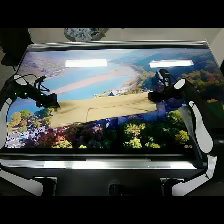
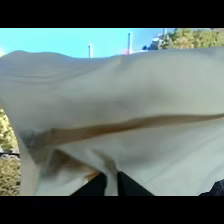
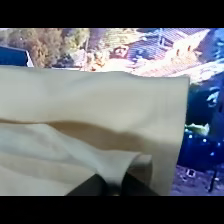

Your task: Fold the shirts.

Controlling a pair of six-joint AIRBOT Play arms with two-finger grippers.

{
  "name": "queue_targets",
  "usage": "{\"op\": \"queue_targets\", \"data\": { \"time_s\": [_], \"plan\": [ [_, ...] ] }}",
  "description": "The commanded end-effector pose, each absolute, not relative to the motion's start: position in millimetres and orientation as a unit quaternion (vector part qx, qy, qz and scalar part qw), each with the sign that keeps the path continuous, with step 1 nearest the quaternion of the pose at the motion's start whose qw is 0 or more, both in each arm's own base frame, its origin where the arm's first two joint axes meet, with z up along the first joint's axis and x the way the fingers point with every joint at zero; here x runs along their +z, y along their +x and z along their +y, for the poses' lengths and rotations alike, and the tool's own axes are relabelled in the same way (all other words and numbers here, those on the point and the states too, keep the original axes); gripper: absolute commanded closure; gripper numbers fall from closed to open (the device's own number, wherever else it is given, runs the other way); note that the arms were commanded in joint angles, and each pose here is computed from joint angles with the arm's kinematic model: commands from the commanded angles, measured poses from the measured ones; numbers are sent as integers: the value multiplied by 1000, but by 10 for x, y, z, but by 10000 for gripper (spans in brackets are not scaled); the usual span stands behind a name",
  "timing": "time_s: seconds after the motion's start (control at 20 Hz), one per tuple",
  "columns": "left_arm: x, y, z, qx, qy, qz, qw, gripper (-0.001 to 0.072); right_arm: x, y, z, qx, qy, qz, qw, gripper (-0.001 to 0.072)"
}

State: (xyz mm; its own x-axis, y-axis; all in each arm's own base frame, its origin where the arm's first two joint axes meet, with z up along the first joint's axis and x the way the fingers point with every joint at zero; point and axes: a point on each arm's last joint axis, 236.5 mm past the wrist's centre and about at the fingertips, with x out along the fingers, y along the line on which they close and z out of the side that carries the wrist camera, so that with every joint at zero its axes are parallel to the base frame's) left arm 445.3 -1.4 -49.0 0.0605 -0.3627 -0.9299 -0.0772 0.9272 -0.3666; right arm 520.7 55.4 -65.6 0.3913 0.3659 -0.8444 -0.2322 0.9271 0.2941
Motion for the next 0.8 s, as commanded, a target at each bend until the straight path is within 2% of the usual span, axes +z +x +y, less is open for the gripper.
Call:
{"op": "queue_targets", "data": {
  "time_s": [0.0,0.05,0.15,0.3,0.5,0.75],
  "plan": [
    [-488,4462,33,-109,-161,686,701,305,-649,5135,521,188,70,535,821,255],
    [-401,4448,65,-112,-161,688,699,298,-534,5120,433,197,55,530,823,88],
    [-169,4477,83,-119,-164,676,708,298,-359,5077,141,187,53,524,829,24],
    [273,4627,-180,-157,-196,621,742,298,-544,4835,-152,165,126,567,797,21],
    [660,4688,-697,-213,-201,580,760,302,-876,4811,294,202,217,579,760,16],
    [719,4609,-1052,-243,-177,583,755,303,-1044,4781,617,213,230,597,738,58]
  ]
}}
